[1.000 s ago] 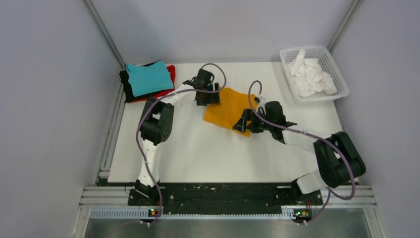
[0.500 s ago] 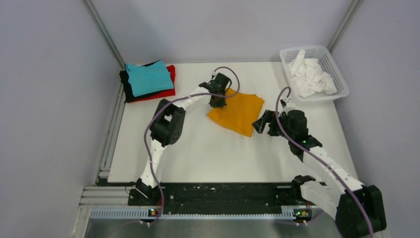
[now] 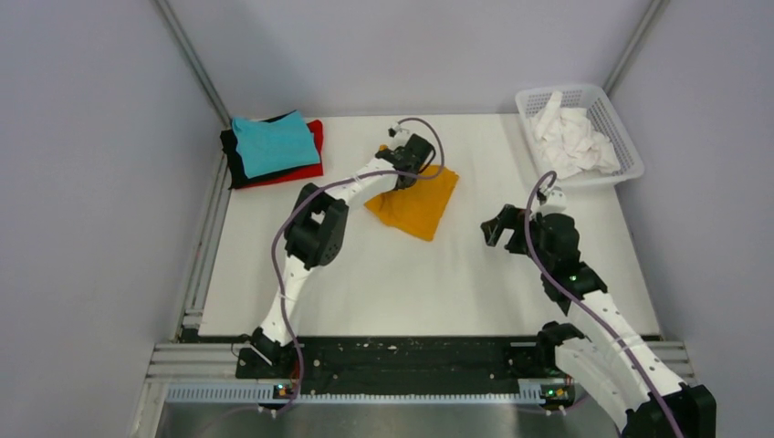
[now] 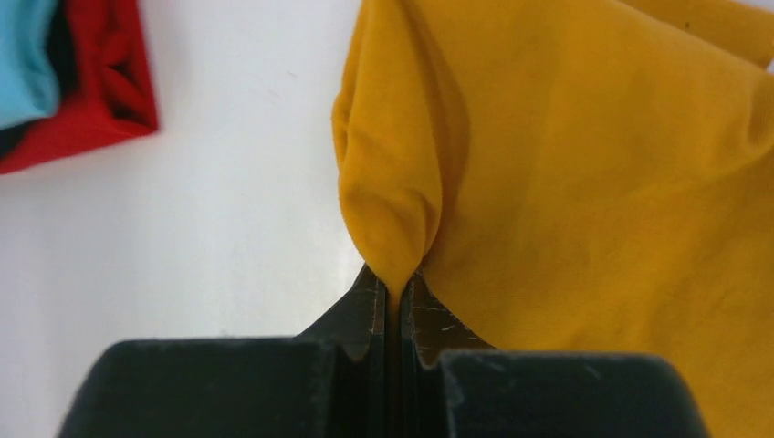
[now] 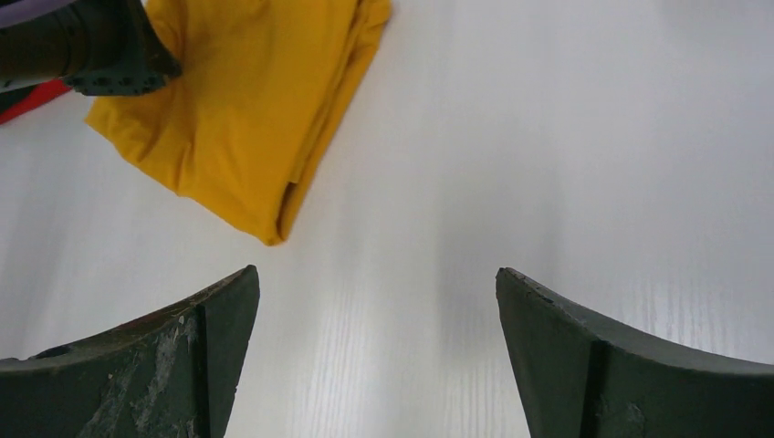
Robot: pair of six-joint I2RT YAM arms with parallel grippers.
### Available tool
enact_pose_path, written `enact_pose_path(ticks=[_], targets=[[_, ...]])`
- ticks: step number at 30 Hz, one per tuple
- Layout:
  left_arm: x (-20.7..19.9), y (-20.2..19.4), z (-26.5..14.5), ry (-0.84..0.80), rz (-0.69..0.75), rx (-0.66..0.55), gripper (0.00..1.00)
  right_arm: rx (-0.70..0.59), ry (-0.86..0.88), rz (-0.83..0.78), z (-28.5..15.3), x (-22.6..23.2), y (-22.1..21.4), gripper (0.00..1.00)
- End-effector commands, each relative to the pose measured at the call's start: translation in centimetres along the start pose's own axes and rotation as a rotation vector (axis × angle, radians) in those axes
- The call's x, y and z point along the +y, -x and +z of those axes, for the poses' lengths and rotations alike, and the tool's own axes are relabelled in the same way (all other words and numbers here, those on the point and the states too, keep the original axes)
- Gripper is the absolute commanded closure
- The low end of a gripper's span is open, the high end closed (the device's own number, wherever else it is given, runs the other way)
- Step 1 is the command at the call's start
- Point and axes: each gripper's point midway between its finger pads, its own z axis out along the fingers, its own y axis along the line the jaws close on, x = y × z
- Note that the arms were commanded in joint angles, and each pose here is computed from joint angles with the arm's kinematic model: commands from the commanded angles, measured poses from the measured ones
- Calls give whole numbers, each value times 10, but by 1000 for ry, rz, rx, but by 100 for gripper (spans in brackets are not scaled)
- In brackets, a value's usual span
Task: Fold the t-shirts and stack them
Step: Put the neatly folded tshirt into the corner of the board with the left arm
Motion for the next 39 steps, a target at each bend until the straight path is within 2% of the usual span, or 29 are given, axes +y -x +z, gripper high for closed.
enact_pose_path(ticks=[1,13,18,27,39], targets=[[82,80,-5,179,-61,-186,100,-37,-67,-11,-2,-13,4,1],[192,162,-4,443,-50,-329,100,-69,-120,-11,-1,-22,12,1],[235,183,-7,529,-65,-349,100,-63,-143,-12,2,-26,11,1],[276,203,-9,502,-116,-376,100,-40,-175,-15,8,-32,7,1],[318,231,-50,460,-261,-469,100,-50,-201,-21,6,-36,10,1]])
